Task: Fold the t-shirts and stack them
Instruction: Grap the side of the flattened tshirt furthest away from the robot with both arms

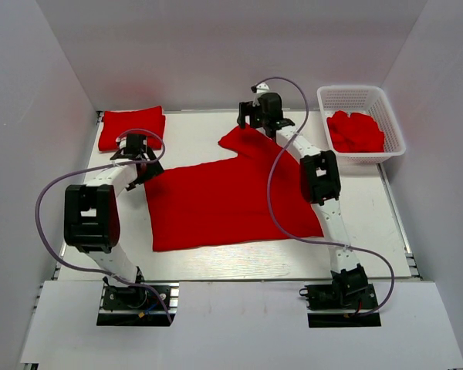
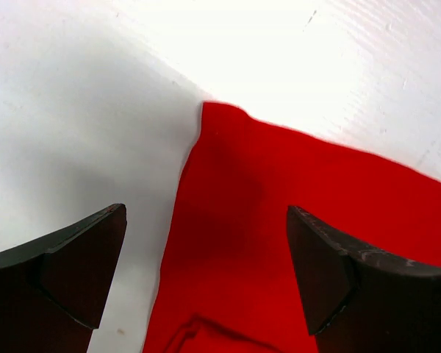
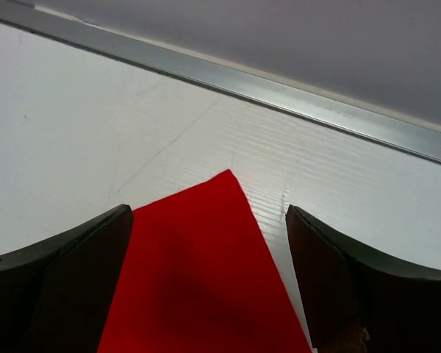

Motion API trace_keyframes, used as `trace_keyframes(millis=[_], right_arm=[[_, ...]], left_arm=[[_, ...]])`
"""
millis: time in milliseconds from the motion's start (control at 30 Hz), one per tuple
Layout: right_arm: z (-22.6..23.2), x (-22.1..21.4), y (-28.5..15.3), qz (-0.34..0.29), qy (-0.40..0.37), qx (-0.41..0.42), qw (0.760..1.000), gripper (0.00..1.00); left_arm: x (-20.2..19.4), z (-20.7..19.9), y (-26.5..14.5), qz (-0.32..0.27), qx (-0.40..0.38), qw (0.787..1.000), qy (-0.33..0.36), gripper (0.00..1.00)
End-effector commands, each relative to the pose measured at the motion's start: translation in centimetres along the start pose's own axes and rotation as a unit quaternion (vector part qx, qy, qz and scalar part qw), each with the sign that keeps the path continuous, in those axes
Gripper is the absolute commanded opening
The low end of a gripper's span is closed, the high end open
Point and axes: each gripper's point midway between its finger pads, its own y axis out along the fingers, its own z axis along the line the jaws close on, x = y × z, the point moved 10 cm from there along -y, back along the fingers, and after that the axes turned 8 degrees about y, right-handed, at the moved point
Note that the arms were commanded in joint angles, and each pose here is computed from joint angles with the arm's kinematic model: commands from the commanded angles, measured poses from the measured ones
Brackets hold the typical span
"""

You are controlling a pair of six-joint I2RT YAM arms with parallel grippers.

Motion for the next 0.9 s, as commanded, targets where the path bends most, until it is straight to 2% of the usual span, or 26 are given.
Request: trace_keyframes(millis=[0, 267, 533, 600, 867], right_arm=[[1.7, 1.9, 1.0, -0.071, -0.025, 0.022, 0.997, 0.90], [1.4, -0.6, 2.6, -0.060, -0.012, 0.039, 0.997, 0.90], [0.5, -0.5, 2.4, -0.051, 0.016, 0.036, 0.998, 0.90], [0.8, -0.6, 2.2, -0.035, 0.016, 0.052, 0.998, 0.87], [1.2, -3.0, 0.3, 0.079, 0.060, 0.096, 0.990, 0.85]], left_arm=[[1.9, -0.5, 0.2, -0.023, -0.030, 0.999, -0.020, 1.00], [1.7, -0.8, 2.3, -0.002, -0.025, 1.000, -0.019, 1.00], [2.5, -1.2, 2.3, -0.008, -0.037, 0.999, -0.016, 1.00], [2.3, -0.8, 2.6, 0.001, -0.031, 0.999, -0.018, 1.00], [2.8, -1.0, 2.3, -0.001, -0.036, 0.999, -0.019, 1.00]])
